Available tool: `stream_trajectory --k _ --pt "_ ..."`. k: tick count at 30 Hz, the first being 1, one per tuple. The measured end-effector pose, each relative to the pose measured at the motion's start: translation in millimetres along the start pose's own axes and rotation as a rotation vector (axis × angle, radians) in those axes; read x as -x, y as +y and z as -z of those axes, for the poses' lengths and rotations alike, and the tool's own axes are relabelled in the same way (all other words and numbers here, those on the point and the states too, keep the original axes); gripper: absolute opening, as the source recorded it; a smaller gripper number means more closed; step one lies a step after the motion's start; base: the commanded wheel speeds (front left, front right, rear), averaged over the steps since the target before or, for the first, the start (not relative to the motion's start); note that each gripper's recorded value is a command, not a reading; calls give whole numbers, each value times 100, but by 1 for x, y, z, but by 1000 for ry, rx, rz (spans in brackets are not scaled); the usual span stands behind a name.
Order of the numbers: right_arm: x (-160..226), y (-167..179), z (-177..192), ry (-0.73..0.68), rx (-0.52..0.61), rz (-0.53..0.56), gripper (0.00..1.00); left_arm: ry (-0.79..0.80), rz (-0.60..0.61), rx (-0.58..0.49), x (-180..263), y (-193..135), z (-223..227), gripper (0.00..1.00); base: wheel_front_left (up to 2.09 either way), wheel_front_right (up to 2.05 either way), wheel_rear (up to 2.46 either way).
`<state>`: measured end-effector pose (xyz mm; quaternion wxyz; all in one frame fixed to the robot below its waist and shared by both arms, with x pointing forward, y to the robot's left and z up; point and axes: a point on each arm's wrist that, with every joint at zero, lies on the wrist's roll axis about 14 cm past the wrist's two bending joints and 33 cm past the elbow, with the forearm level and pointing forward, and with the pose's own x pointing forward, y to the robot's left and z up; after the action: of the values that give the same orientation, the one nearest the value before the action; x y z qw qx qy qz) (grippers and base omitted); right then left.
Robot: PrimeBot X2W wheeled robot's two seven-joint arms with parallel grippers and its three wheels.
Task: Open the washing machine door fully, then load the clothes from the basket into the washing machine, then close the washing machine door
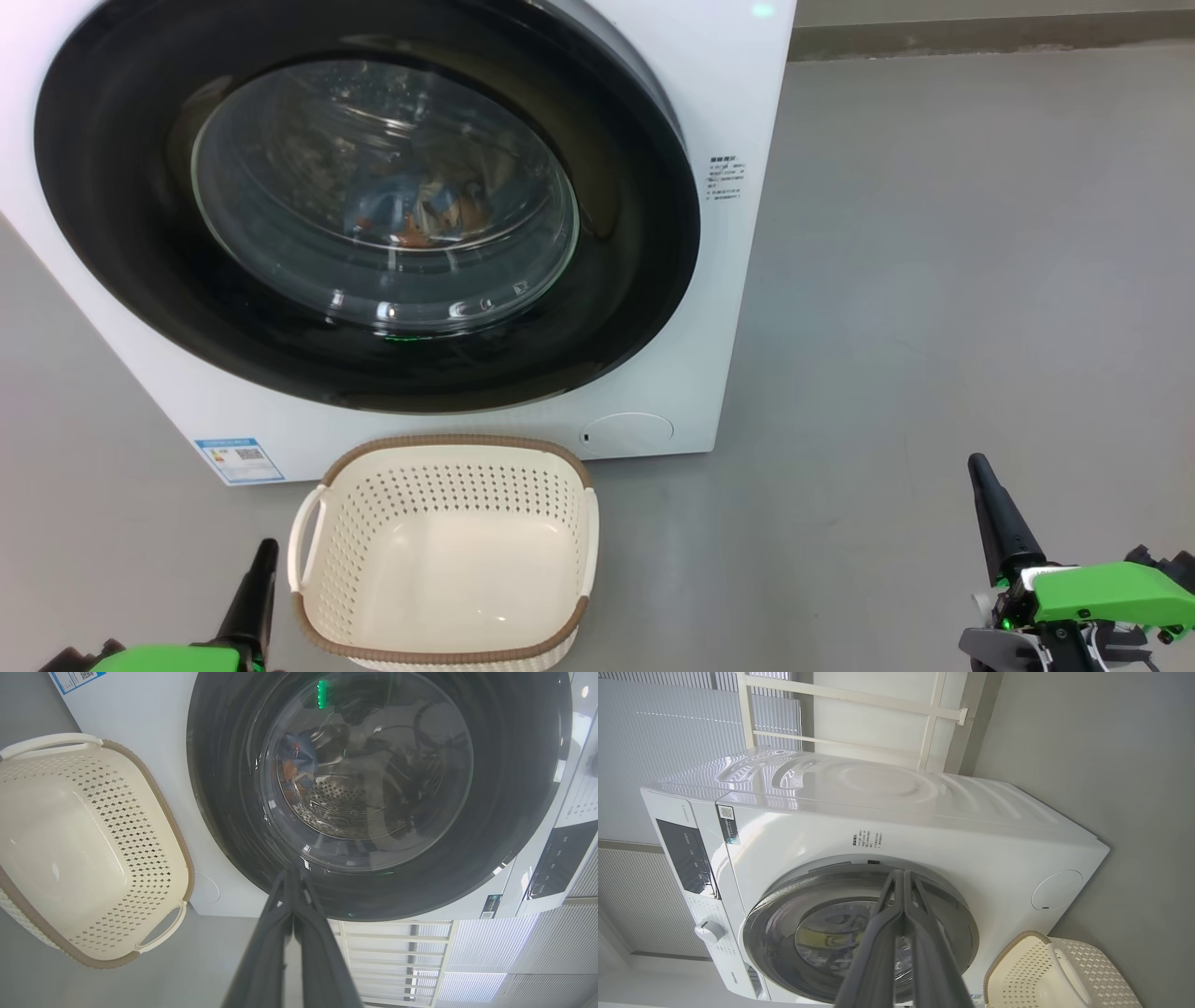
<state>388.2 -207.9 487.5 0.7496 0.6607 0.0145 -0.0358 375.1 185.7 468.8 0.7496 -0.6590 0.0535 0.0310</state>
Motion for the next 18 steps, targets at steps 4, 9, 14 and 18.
stream_trajectory --k 4,9,14,18 --pt "0 3 0 5 -29 -11 0 -2 9 43 1 -2 -1 0 0 0 0" --pt "4 2 1 8 -82 -10 0 -2 25 90 0 -7 -2 0 0 0 0" --pt "4 6 0 9 -126 -26 0 1 41 129 0 -12 -4 0 0 0 0" --pt "4 6 0 7 -128 -26 0 0 41 129 0 -12 -4 0 0 0 0"
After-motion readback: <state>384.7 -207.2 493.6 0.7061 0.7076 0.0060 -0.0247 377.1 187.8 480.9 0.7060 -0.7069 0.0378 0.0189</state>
